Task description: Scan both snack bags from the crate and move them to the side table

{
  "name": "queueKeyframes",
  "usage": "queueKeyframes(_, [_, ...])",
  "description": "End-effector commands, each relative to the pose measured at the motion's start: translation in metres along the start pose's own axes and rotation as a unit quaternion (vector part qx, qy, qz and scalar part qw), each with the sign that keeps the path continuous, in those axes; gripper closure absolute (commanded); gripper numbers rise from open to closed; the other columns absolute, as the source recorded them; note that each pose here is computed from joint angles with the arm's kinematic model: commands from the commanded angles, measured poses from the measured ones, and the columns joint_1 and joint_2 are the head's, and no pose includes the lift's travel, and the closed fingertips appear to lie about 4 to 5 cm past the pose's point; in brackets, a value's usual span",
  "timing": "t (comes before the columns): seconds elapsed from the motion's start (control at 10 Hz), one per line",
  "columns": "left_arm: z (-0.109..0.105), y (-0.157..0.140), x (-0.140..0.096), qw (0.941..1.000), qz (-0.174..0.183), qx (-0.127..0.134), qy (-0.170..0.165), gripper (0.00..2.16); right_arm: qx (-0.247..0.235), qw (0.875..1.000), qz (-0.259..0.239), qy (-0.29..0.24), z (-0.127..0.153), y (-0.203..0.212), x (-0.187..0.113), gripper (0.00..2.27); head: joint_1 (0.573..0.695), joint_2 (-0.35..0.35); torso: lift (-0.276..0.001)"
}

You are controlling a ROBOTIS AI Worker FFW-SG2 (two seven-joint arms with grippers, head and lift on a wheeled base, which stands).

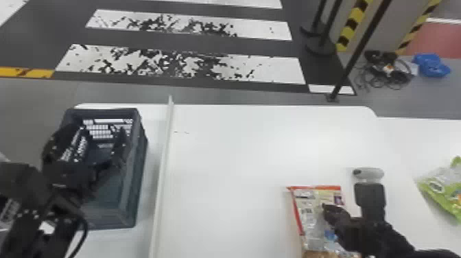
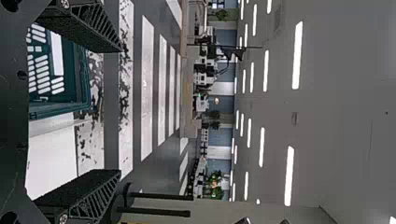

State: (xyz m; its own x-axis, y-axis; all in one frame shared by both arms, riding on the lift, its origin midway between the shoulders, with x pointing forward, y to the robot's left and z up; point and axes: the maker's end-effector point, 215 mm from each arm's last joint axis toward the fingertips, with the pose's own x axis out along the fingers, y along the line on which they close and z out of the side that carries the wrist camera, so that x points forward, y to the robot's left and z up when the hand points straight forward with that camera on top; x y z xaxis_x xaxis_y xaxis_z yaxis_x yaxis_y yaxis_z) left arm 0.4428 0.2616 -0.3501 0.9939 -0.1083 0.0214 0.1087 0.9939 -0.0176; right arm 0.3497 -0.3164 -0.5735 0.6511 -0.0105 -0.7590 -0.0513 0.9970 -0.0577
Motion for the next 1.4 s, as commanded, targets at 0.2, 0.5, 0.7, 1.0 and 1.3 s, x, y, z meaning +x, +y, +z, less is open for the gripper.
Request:
queueKeyframes(0.2, [-0.001, 0.001, -0.001, 1.0000, 0.001, 0.000, 0.000, 0.07, 0.001, 1.000, 0.000, 0.001, 0.002, 0.002, 0.009, 2.25, 0.695, -0.078, -0.029])
queueKeyframes(0.5, [0.001, 0.000, -0.001, 1.0000, 0.000, 0.000, -0.004, 0.07, 0.002, 1.000, -0.005, -0.023, 0.023, -0.005, -0.006, 2.25, 0.695, -0.074, -0.029])
queueKeyframes(0.7, [0.000, -0.001, -0.001, 1.0000, 0.000, -0.002, -0.004, 0.07, 0.002, 0.999, -0.015, -0.048, 0.047, -0.012, -0.030, 2.22, 0.695, -0.080, -0.029])
queueKeyframes(1.0, [0.002, -0.003, -0.001, 1.0000, -0.002, -0.002, -0.009, 0.07, 0.003, 0.997, -0.057, -0.058, 0.060, -0.041, -0.046, 0.41, 0.695, -0.106, -0.029])
queueKeyframes(1.3, [0.001, -0.001, -0.001, 1.0000, -0.001, -0.001, -0.007, 0.07, -0.003, 0.994, -0.092, -0.066, 0.061, -0.083, -0.040, 0.03, 0.695, -0.146, -0.029])
